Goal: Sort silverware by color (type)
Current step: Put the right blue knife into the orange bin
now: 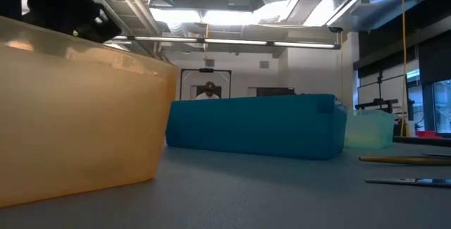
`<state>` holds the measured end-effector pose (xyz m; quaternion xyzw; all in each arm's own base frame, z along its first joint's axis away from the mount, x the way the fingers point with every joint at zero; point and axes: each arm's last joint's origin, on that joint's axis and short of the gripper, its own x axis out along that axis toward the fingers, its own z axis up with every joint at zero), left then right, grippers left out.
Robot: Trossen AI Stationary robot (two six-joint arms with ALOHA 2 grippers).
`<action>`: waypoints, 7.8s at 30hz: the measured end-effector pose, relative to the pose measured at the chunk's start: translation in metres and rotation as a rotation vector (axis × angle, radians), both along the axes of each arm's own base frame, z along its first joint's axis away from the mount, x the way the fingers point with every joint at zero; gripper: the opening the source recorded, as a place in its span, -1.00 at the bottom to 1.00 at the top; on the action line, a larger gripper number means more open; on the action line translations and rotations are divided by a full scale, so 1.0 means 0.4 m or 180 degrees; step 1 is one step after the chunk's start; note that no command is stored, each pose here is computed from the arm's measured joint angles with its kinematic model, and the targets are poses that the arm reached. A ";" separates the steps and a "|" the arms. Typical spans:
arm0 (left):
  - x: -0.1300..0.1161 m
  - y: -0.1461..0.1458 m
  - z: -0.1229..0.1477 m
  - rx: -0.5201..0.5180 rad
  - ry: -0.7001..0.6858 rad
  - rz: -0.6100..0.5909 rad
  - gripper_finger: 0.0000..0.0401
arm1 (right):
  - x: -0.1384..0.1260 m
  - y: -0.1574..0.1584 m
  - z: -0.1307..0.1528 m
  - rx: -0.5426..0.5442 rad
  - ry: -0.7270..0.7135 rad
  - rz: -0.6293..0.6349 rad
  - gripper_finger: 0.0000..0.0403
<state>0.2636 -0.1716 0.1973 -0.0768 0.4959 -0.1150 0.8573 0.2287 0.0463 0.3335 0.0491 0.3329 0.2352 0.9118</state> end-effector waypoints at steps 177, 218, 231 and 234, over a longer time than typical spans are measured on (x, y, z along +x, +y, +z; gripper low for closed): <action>0.034 0.003 0.040 0.0565 -0.0604 -0.0325 -0.34 | 0.102 0.394 -0.161 -0.2983 0.1375 0.1052 -0.96; 0.205 0.241 0.140 0.0775 -0.2150 0.0967 -0.34 | -0.114 -0.004 0.010 -0.2343 -0.1617 -0.0197 -1.00; 0.223 0.288 0.165 0.0709 -0.2469 0.1215 -0.34 | -0.092 -0.063 -0.106 -0.1830 -0.2330 -0.0307 -1.00; 0.223 0.291 0.165 0.0713 -0.2468 0.1225 -0.34 | -0.090 -0.083 -0.120 -0.1696 -0.2418 -0.0357 -1.00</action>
